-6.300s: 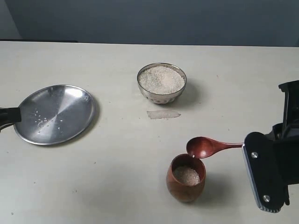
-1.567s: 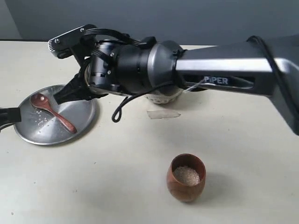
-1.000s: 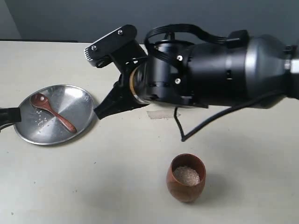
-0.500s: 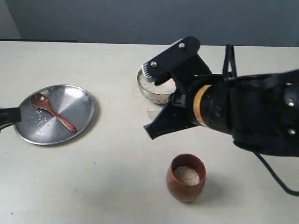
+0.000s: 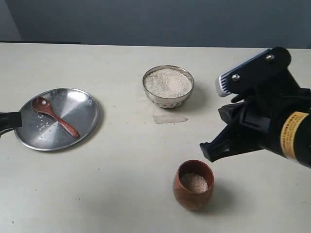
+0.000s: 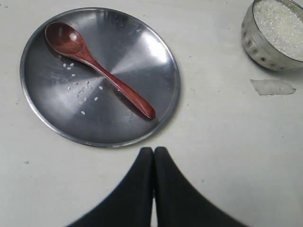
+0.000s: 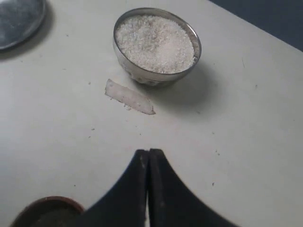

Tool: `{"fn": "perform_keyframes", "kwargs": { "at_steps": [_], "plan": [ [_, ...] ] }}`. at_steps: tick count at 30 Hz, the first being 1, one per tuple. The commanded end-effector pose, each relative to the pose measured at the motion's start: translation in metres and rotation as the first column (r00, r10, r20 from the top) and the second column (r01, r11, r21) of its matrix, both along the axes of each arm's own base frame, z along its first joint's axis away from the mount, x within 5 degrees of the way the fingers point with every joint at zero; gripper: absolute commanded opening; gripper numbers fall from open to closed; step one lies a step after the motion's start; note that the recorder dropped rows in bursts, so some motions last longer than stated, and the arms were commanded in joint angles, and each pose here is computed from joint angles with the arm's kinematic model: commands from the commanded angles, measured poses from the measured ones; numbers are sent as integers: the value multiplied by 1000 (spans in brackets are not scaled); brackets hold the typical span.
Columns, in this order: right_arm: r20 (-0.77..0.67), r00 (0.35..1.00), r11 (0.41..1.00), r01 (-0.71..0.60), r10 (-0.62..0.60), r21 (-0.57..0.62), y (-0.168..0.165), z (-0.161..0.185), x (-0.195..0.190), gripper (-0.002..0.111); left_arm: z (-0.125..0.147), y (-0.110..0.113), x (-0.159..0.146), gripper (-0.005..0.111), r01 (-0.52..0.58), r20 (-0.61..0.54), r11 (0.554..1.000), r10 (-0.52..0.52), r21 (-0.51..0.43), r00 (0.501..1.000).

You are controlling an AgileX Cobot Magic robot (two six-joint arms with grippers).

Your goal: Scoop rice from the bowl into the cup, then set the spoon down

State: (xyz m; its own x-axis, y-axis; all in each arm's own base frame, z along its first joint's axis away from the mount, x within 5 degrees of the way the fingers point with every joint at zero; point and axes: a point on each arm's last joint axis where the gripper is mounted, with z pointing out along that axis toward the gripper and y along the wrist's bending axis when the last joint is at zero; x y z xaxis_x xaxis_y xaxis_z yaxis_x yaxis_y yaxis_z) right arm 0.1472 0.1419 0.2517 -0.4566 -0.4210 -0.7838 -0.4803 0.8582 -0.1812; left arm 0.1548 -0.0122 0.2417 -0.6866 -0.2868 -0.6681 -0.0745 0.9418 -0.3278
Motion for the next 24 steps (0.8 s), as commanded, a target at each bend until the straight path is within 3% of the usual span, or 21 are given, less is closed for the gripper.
{"fn": "perform_keyframes", "kwargs": {
  "at_steps": [1, 12, 17, 24],
  "plan": [
    [30, 999, 998, 30, -32, 62, -18, 10, -10, 0, 1, -1, 1, 0, 8, 1, 1000, -8, 5, 1000],
    [44, 987, 971, 142, -153, 193, -63, 21, -36, 0, 1, -1, 1, 0, 8, 1, 1000, -8, 5, 1000],
    [8, 960, 949, 276, -281, 155, -82, 20, -40, 0, 1, -1, 1, 0, 8, 1, 1000, -8, 5, 1000],
    [13, 968, 953, 243, -249, 180, -79, 21, -40, 0, 1, -1, 1, 0, 8, 1, 1000, -8, 5, 1000]
  ]
}}
